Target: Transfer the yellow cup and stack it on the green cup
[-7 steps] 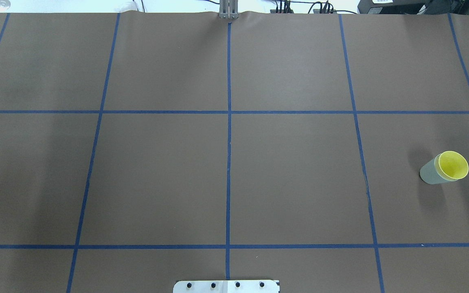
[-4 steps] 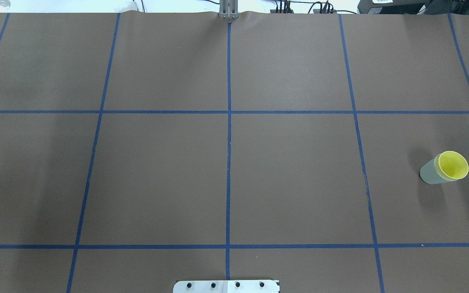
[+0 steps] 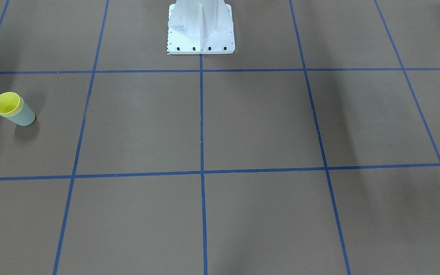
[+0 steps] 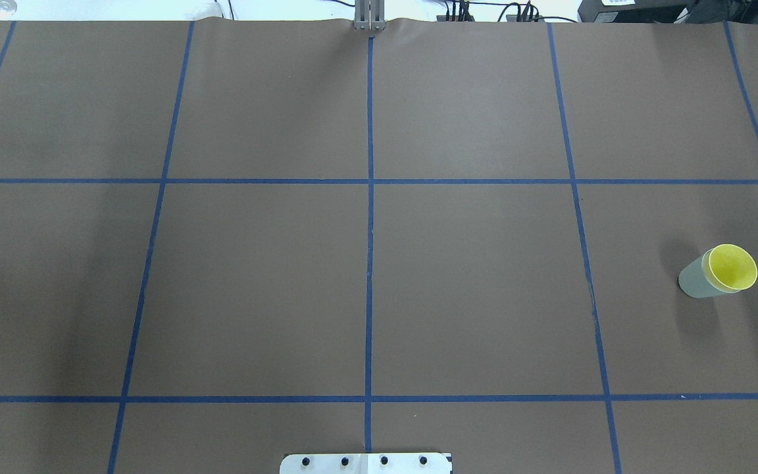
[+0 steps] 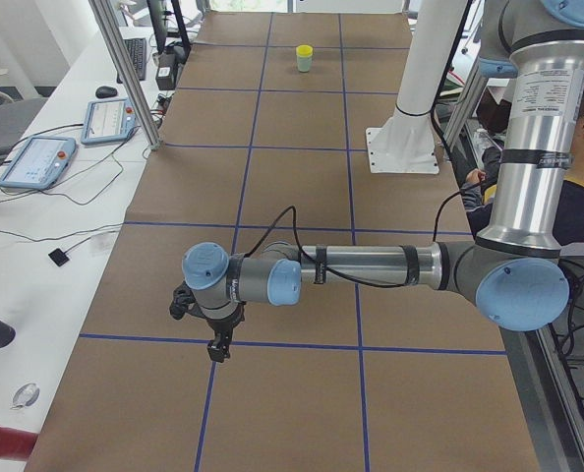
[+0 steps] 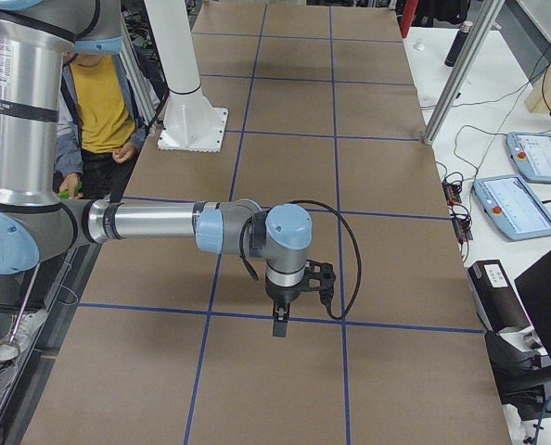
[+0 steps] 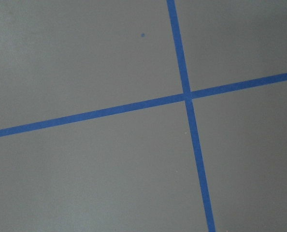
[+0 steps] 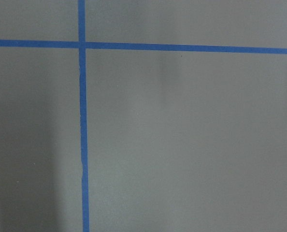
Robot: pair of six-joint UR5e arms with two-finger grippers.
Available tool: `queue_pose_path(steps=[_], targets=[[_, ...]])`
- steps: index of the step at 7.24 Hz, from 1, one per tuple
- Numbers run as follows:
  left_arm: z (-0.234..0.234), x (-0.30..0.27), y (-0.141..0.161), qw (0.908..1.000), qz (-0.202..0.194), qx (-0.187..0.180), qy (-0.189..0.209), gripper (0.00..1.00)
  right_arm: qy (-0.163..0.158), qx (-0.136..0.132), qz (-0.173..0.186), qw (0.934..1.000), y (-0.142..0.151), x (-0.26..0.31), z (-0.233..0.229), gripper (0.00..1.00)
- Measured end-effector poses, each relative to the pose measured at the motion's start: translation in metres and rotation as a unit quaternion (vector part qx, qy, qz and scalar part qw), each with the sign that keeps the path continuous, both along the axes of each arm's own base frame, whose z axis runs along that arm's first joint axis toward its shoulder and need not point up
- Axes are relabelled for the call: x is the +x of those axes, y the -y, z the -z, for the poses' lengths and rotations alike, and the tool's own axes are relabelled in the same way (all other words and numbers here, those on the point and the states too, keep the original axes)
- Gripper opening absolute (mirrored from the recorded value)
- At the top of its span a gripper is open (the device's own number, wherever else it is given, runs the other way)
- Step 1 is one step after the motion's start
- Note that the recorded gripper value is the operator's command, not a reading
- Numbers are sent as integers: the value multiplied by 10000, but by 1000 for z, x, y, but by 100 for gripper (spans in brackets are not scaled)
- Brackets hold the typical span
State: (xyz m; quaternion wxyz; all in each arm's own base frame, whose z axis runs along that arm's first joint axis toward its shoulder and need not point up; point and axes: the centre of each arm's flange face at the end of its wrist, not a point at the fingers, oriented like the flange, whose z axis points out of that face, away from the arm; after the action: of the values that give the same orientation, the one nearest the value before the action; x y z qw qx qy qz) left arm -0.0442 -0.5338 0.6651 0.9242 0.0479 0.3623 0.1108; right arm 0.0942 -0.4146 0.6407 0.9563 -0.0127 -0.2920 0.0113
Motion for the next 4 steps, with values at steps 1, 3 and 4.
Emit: queue_pose_path(steps=[1, 3, 4], targets=[[0, 0, 0, 9999, -1, 139, -1, 100, 1, -2, -1, 10000, 0, 0, 0, 100], [-2, 0, -1, 9996, 4, 297, -4, 100, 2, -3, -2, 10000, 0, 0, 0, 100], [-3, 0, -1, 9995, 7, 311, -5, 100, 2, -3, -2, 10000, 0, 0, 0, 100]])
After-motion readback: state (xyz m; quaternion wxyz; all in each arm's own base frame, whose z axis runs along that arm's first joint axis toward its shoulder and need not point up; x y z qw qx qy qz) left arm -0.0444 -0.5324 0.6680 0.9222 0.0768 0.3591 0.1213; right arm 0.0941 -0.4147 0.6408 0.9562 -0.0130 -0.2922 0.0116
